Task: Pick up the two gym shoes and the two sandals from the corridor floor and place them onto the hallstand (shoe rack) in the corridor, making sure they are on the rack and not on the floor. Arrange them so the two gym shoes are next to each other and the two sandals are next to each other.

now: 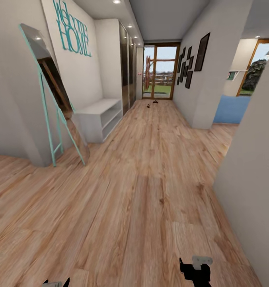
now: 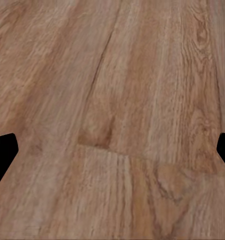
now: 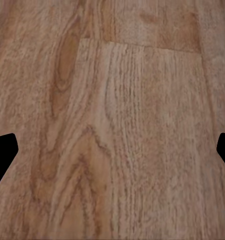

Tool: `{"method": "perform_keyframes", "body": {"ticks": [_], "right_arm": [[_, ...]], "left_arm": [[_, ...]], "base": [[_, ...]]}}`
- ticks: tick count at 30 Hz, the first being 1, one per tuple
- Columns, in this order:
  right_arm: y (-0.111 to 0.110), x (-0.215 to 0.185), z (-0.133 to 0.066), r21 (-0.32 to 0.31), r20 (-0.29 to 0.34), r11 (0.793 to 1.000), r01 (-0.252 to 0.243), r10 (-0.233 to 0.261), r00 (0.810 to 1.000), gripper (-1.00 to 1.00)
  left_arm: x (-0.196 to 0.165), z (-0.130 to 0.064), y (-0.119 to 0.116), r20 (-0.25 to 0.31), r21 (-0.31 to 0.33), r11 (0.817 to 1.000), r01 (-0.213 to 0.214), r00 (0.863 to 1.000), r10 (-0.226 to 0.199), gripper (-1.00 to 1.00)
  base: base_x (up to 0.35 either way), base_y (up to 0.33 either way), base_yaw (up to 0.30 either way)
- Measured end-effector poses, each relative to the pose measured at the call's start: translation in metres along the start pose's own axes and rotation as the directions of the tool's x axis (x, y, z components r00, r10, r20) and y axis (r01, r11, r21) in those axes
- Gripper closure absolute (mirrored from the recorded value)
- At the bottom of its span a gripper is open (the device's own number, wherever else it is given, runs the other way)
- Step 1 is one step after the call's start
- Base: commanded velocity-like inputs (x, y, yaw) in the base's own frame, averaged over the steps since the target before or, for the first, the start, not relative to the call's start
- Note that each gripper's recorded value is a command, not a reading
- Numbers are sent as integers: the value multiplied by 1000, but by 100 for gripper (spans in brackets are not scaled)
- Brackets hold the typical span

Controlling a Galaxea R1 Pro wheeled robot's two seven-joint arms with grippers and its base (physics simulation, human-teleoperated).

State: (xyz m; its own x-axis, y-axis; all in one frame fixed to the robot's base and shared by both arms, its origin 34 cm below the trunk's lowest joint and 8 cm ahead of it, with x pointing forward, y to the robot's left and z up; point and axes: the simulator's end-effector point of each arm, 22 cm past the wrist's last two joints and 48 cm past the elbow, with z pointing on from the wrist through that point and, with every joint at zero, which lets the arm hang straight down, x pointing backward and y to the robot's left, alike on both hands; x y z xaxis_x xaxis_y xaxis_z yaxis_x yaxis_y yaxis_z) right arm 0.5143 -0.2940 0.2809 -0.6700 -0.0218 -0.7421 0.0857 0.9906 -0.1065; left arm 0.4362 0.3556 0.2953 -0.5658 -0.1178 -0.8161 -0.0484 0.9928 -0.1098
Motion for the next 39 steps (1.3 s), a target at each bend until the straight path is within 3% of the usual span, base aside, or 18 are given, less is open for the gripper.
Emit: {"method": "perform_keyframes", "body": {"ticks": [9, 39], "right_arm": [[4, 1, -1, -6, -1, 1000, -1, 1, 1000, -100], [5, 1, -1, -6, -1, 1000, 0, 0, 1000, -100]], "left_arm": [[1, 0, -1, -2, 0, 1000, -1, 1000, 1, -100], [2, 0, -2, -6, 6, 1000, -4, 1000, 4, -100]], "base": [[338, 0, -182], [338, 0, -5]]}}
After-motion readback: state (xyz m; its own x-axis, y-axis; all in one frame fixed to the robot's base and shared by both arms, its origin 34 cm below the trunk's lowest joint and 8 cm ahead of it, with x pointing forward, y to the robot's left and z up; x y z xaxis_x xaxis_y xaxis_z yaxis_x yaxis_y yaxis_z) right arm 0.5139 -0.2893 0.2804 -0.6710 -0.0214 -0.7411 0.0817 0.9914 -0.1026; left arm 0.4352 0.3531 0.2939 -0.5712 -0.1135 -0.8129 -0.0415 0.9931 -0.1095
